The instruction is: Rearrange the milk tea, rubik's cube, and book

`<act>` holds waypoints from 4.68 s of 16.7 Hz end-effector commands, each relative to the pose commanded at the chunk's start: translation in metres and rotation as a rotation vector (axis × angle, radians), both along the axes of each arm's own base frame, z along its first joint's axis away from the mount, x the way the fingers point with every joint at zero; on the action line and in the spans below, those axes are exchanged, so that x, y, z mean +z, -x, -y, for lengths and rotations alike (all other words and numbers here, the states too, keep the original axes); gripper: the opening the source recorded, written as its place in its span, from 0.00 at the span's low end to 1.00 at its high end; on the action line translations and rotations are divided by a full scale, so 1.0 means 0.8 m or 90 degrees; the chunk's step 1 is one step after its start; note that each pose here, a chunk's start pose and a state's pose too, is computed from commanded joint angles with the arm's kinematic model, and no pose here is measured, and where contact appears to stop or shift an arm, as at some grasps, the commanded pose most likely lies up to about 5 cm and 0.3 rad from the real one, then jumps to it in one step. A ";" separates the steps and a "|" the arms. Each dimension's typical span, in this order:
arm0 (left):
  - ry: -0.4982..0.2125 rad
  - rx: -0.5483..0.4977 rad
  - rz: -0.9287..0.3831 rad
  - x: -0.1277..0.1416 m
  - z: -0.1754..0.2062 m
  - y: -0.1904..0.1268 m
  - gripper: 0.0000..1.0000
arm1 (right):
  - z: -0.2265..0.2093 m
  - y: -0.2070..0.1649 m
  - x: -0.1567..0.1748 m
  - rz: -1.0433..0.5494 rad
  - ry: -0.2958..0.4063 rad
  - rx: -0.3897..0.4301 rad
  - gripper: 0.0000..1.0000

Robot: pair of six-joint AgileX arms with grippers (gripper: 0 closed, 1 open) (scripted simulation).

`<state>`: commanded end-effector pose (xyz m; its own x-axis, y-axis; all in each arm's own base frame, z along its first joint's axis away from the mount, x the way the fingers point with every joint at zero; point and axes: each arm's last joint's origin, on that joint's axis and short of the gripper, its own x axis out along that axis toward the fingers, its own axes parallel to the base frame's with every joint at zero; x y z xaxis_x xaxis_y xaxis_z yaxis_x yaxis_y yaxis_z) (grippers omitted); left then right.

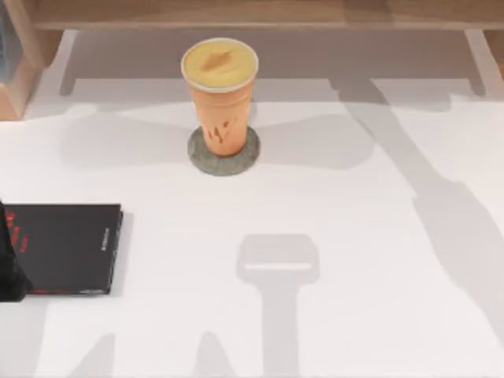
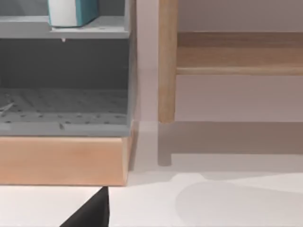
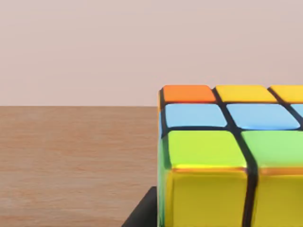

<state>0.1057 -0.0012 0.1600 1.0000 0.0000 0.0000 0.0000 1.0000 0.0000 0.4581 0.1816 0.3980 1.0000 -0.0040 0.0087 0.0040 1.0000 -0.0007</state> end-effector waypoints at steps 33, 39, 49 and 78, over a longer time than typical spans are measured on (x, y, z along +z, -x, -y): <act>0.000 0.000 0.000 0.000 0.000 0.000 1.00 | -0.003 0.024 -0.003 -0.007 0.001 0.001 1.00; 0.000 0.000 0.000 0.000 0.000 0.000 1.00 | 0.000 0.034 -0.003 -0.006 0.000 -0.003 1.00; 0.000 0.000 0.000 0.000 0.000 0.000 1.00 | 0.072 0.116 0.012 -0.025 0.006 0.010 1.00; 0.000 0.000 0.000 0.000 0.000 0.000 1.00 | 0.228 0.440 -0.298 -0.006 0.000 0.003 1.00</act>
<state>0.1057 -0.0012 0.1600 1.0000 0.0000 0.0000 0.0000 1.0000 0.0000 0.1057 -0.0012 0.1600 1.0000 0.0000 0.0000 0.0000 1.0000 0.0000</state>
